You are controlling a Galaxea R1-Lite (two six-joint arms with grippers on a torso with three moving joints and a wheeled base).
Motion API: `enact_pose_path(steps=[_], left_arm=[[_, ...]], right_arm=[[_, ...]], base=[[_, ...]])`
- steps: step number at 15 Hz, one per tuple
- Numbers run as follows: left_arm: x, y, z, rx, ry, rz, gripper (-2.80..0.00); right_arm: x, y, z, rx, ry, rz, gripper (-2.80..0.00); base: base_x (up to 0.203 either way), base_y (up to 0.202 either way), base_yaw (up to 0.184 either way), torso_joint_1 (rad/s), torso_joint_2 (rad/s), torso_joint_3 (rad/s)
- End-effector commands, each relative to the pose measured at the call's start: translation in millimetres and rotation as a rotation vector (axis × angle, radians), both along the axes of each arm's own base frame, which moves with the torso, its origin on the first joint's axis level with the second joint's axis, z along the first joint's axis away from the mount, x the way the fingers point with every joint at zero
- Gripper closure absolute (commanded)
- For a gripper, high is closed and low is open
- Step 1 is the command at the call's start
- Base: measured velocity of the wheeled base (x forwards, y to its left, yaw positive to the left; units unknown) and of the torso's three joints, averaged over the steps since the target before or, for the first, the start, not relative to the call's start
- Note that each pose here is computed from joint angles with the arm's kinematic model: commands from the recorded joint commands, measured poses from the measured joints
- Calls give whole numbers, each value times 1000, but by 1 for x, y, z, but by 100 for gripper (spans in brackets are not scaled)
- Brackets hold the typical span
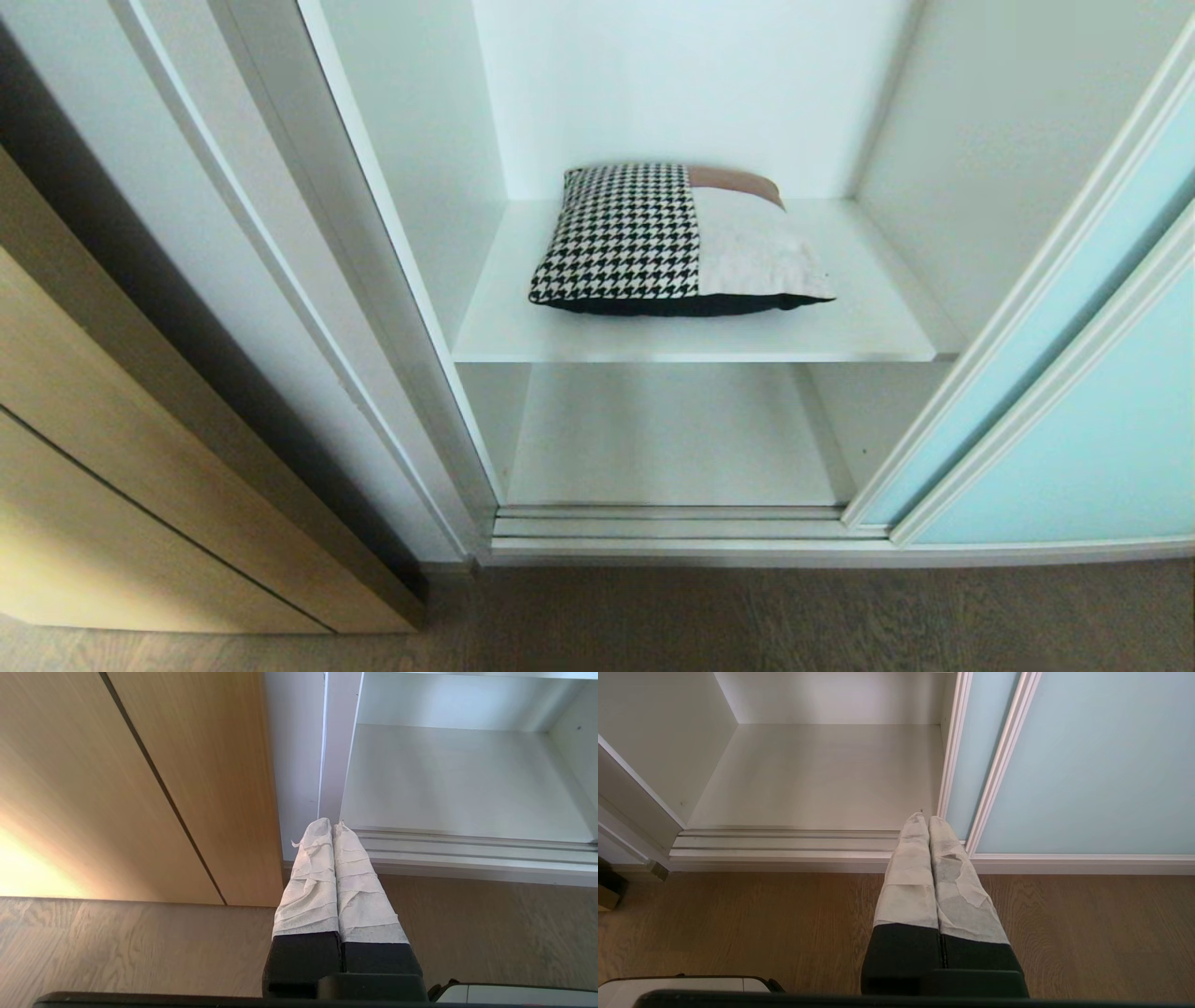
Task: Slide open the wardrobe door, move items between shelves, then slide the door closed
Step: Place the pillow on the lower shelf
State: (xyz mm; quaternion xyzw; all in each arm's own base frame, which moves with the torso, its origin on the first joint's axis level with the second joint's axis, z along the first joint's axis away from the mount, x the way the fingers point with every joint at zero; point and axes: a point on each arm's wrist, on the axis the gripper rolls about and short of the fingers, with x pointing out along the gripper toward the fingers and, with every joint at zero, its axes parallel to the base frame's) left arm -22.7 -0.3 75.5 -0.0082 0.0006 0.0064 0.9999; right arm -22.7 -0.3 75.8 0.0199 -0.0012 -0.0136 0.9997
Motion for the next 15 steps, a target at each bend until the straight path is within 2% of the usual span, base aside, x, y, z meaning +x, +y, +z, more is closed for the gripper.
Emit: enact_pose_path(steps=[1,15], left_arm=[[0,0,0,-1,2,1,0],[0,0,0,0,2,0,0]], right_arm=[[0,0,0,0,0,0,0],[0,0,0,-14,3,-6,0]], base=[[0,0,0,0,0,0],[0,0,0,0,0,0]])
